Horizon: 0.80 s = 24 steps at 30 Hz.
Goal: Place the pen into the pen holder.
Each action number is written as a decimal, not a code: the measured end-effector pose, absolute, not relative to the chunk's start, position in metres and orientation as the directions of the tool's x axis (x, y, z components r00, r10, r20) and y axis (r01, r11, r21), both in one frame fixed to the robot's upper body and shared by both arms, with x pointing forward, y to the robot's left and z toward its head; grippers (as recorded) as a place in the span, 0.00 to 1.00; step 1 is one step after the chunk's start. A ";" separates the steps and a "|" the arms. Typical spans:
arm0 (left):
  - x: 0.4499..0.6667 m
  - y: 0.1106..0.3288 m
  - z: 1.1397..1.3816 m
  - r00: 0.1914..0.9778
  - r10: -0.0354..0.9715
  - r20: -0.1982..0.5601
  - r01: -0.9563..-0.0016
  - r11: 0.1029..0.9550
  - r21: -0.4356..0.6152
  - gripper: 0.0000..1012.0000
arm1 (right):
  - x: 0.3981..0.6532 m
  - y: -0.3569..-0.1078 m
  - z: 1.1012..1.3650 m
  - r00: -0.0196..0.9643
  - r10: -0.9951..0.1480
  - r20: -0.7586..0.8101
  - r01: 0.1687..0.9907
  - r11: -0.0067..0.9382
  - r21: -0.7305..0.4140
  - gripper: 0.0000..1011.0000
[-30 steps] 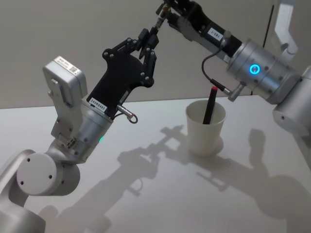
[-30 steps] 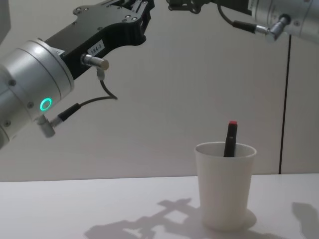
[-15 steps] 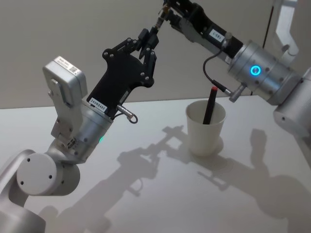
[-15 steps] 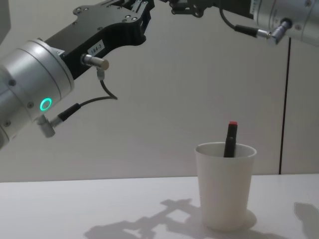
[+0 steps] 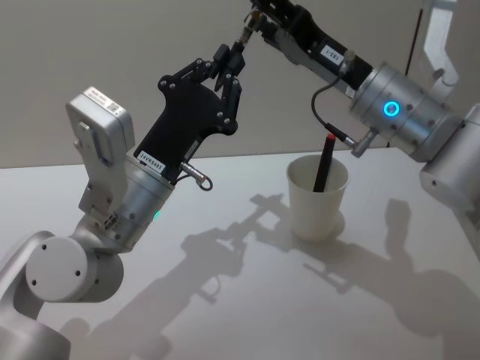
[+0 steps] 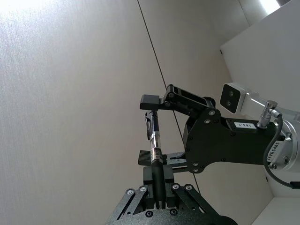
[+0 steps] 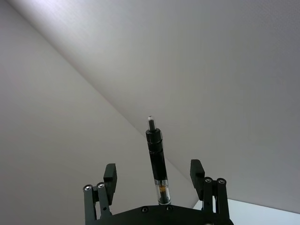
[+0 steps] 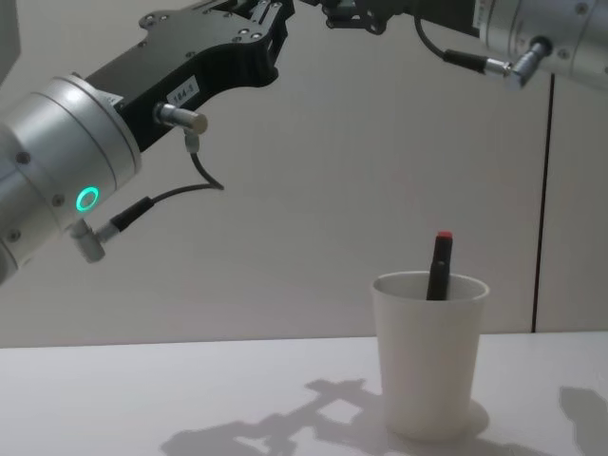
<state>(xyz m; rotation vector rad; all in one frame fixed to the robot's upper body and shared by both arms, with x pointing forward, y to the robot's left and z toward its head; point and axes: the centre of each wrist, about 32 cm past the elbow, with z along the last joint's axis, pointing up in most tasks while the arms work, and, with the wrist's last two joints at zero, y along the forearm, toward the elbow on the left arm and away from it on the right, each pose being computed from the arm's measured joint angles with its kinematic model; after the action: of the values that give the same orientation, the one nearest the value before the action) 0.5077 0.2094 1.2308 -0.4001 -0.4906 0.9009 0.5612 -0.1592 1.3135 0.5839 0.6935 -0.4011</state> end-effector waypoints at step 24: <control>0.508 0.209 1.231 0.525 0.818 0.235 -0.641 0.561 -0.524 0.13 | 0.561 -0.158 1.313 0.707 -0.158 -0.690 0.527 0.768 0.364 0.34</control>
<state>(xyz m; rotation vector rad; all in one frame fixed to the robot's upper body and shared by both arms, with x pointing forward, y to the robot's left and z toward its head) 0.5077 0.2095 1.2308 -0.4001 -0.4905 0.9009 0.5615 -0.1585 1.3135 0.5822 0.6873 -0.4055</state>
